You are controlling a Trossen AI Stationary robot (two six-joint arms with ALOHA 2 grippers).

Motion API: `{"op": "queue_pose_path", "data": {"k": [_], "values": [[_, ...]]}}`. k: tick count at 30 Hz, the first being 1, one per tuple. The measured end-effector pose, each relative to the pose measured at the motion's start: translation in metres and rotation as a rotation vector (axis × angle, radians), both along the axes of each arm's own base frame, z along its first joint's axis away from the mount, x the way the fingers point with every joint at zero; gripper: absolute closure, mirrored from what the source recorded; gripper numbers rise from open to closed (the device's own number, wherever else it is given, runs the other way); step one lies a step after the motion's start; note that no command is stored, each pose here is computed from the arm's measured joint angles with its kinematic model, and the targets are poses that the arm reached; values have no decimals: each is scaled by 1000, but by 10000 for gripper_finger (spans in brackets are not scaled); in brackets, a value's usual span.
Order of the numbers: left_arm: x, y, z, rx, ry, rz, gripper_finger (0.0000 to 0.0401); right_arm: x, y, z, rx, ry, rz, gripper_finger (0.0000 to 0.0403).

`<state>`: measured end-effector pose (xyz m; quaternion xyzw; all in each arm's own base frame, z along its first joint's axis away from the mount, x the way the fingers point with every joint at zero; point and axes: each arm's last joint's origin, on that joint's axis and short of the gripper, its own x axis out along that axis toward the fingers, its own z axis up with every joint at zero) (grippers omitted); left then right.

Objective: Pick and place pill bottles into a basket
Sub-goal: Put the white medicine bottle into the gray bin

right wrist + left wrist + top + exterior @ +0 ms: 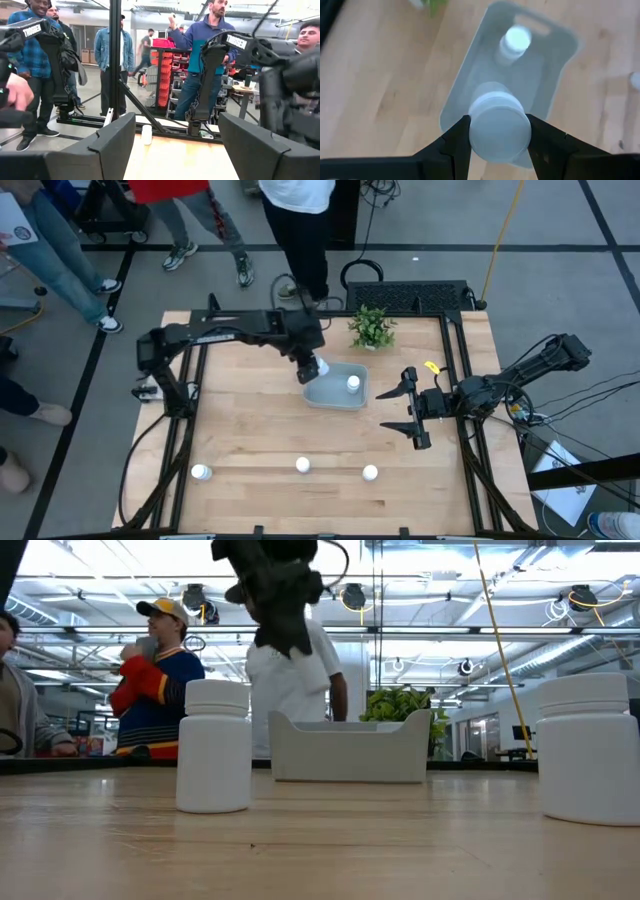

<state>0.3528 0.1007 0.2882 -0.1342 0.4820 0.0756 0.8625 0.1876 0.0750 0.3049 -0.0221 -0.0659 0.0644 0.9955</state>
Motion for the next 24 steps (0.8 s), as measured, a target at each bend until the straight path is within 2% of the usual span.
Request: {"op": "queue_pose_path", "data": {"k": [5,14,24], "values": [[2,8,-13,-32,43,-17,235,0,0,0,0,-1,0,124],[16,12,-21,-27,73,-37,235,0,0,0,-2,-1,-1,124],[37,1,-52,12,263,-104,235,0,0,0,-2,4,-1,124]]}}
